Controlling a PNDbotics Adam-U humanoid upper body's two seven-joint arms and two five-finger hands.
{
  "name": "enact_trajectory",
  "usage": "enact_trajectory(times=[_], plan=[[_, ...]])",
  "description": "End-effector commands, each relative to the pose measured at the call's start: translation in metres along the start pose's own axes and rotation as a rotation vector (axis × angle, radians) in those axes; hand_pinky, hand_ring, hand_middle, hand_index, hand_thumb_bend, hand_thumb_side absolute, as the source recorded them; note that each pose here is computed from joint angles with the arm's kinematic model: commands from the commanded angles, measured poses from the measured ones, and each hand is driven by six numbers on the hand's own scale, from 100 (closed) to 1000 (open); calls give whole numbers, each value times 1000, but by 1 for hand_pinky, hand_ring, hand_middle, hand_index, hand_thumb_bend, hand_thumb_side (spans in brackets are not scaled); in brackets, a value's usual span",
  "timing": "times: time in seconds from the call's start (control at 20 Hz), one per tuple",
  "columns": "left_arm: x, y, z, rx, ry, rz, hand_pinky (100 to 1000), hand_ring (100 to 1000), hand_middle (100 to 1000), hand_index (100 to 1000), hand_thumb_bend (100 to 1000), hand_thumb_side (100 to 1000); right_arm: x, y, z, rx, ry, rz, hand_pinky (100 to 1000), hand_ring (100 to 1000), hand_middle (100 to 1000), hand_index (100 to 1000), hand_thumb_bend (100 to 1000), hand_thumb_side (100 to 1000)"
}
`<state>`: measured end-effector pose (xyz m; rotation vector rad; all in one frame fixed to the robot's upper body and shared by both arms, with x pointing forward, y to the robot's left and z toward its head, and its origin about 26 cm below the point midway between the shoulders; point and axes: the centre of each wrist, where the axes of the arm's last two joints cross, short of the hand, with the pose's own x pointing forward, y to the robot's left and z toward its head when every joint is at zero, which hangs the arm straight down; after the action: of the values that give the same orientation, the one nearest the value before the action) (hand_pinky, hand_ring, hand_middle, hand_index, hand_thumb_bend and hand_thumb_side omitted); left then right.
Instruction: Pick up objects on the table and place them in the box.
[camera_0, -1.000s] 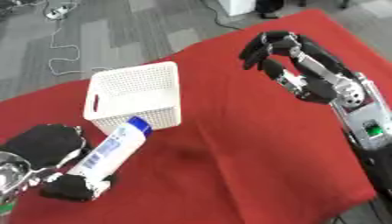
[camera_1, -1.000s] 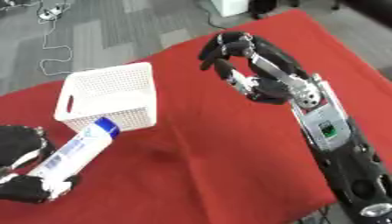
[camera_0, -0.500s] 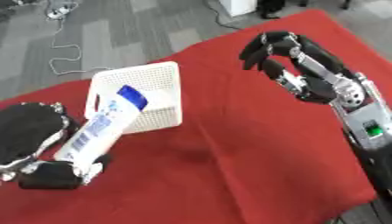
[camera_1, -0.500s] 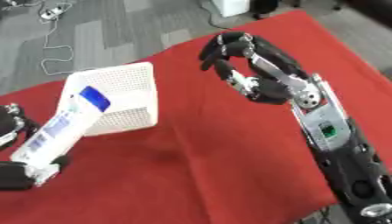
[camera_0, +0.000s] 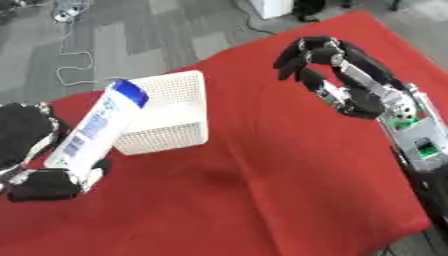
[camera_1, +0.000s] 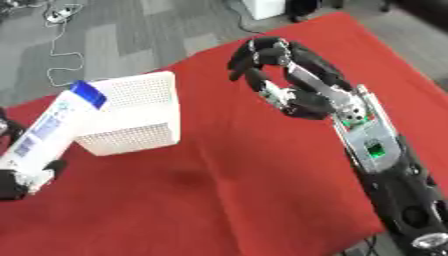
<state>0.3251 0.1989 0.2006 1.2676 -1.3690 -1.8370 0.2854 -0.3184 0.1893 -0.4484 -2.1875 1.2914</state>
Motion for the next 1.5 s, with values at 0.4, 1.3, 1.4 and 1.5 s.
enact_trajectory(times=[0.4,1.3,1.4,1.5], plan=[[-25,4,-37,64,-37,-158,100,100,100,156,254,857,4,-8,-2,12,-20,26,465,640,681,679,117,1000],[-20,-43,-119,36,-109,-130,100,100,100,181,243,876,7,-9,-12,15,-65,8,465,640,681,681,116,1000],[-18,-49,-120,36,-122,-152,100,170,212,367,216,918,7,-9,-13,15,-68,7,465,640,680,681,115,1000],[-17,-53,-119,35,-155,-167,525,638,610,688,358,1000,7,-9,-13,15,-66,7,465,640,680,682,116,1000]])
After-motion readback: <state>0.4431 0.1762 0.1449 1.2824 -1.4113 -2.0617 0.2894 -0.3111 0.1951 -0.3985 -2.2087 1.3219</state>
